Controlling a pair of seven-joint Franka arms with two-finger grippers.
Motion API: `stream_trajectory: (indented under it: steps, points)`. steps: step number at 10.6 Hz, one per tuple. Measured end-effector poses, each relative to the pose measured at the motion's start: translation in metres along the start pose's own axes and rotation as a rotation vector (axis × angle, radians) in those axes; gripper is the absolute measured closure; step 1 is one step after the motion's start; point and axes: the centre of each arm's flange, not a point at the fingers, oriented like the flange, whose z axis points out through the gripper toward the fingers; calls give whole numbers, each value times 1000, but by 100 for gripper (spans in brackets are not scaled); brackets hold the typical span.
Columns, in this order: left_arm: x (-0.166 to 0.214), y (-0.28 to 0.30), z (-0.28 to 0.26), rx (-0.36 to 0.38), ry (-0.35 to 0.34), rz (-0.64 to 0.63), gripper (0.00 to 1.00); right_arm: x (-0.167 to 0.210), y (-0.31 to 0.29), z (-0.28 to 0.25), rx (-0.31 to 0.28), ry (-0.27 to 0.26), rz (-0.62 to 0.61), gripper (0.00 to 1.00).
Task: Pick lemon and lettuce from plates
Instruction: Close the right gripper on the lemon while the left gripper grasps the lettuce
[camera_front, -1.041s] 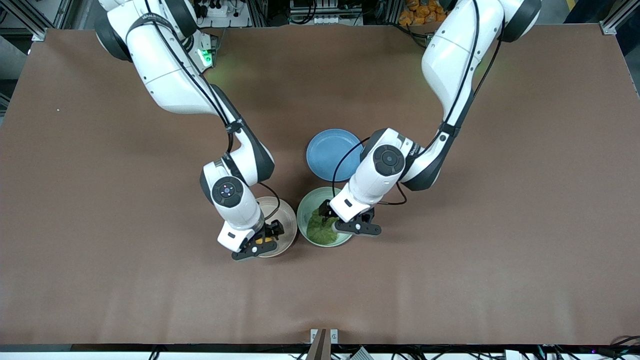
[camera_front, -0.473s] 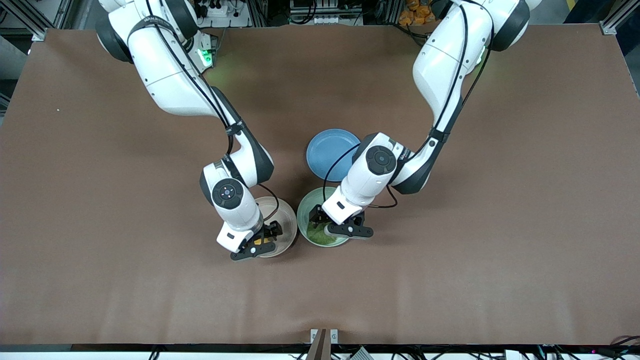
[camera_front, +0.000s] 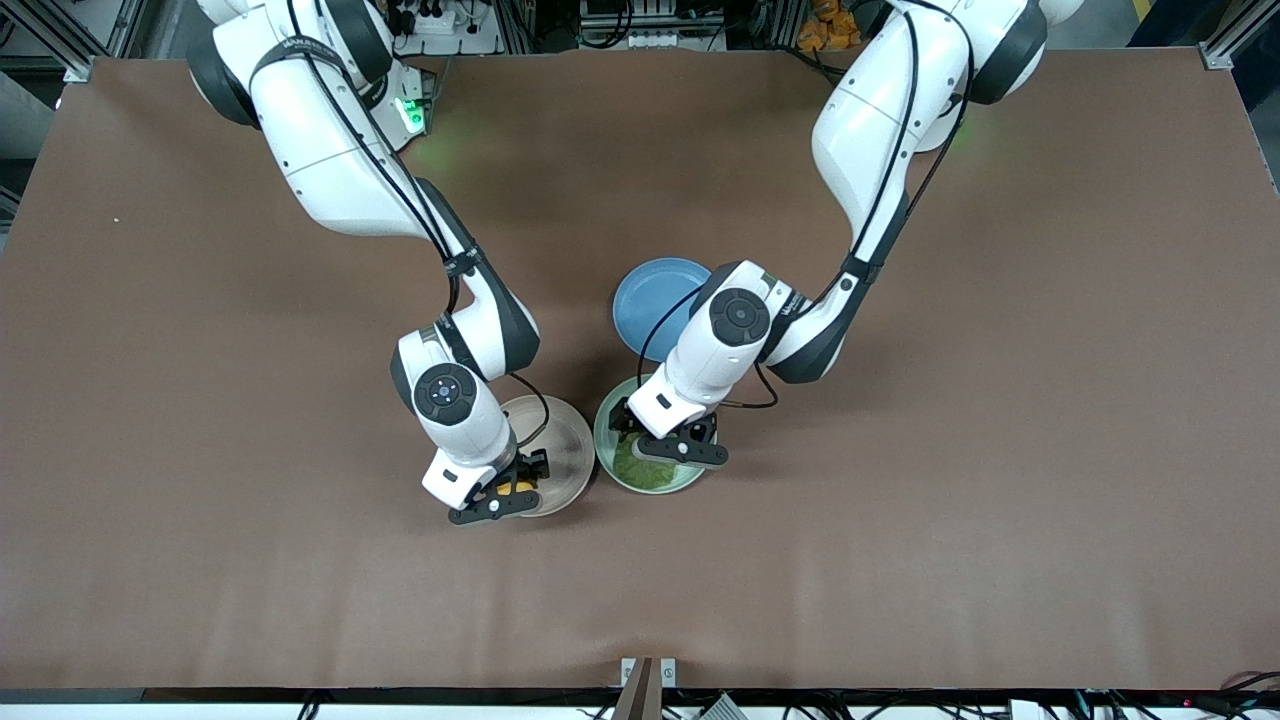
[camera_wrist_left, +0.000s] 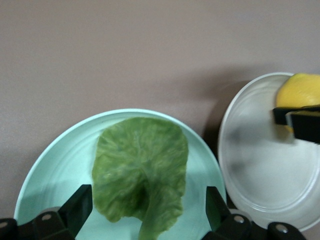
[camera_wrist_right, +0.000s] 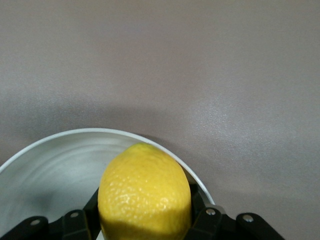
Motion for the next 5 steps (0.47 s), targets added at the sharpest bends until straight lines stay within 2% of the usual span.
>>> stream_trajectory:
  steps: [3,5]
  points:
    - [-5,-6,14,12,-16,21,0,3,1,-5,1,5,123,32]
    - [-11,-11,28,24,-34,23,0,3,2,-11,-16,-38,177,32]
